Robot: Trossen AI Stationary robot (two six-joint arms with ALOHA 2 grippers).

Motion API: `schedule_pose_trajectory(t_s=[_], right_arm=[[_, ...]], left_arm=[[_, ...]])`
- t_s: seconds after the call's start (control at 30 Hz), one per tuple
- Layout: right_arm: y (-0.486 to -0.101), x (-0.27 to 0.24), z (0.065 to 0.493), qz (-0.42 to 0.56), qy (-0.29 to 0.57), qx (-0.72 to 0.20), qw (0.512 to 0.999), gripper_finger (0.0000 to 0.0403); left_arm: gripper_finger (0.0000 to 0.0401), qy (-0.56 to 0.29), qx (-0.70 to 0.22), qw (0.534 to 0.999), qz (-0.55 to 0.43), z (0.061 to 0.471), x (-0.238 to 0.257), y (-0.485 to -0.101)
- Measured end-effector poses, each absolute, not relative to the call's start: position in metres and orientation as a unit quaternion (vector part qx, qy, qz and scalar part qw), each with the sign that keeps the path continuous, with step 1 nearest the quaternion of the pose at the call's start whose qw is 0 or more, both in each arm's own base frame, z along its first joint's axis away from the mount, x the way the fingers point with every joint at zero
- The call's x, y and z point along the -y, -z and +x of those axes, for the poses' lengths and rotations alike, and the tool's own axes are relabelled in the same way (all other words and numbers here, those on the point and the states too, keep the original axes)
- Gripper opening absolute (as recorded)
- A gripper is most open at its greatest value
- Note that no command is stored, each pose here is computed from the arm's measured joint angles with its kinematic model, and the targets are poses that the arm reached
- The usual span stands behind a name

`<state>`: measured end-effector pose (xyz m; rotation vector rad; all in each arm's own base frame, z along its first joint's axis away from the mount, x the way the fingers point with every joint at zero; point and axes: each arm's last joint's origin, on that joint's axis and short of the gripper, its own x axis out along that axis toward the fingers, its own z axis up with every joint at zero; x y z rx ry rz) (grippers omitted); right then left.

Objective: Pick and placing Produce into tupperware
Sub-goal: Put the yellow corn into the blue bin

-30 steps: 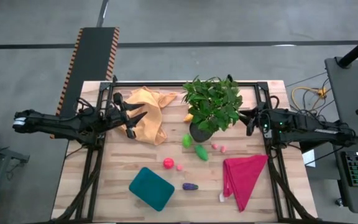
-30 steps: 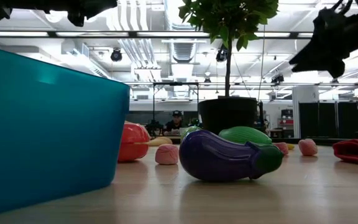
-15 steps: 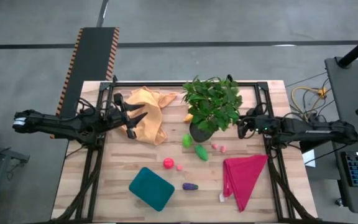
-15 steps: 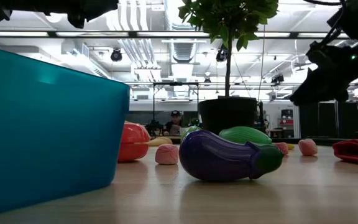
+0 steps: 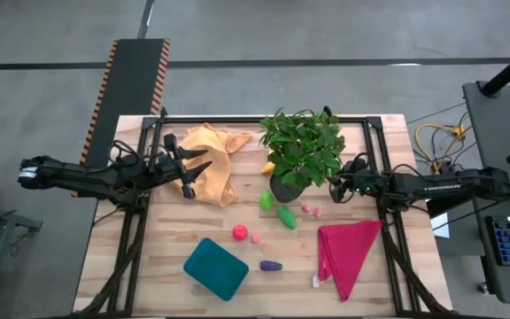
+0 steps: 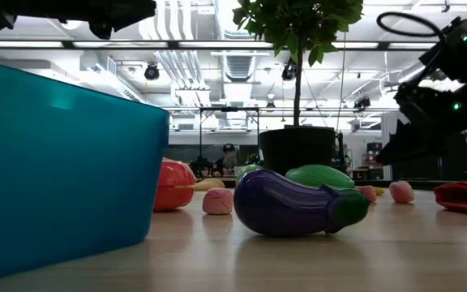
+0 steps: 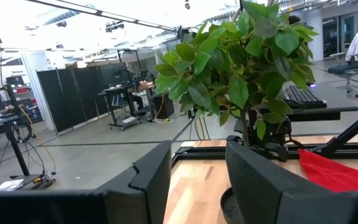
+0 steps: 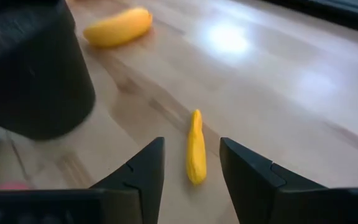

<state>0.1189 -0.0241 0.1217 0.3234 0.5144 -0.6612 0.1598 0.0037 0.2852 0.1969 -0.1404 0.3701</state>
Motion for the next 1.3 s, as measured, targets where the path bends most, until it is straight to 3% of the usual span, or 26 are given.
schedule_pose_trajectory(t_s=[0.37, 1.3], right_arm=[[-0.109, 0.025, 0.128, 0.143, 0.325, -0.277, 0.893, 0.0218], [-0.077, 0.031, 0.151, 0.097, 0.354, -0.31, 0.877, 0.0219]], left_arm=[[0.014, -0.181, 0.049, 0.977, 0.102, 0.167, -0.003, -0.279], [0.014, -0.179, 0.028, 0.978, 0.107, 0.173, -0.003, -0.27]])
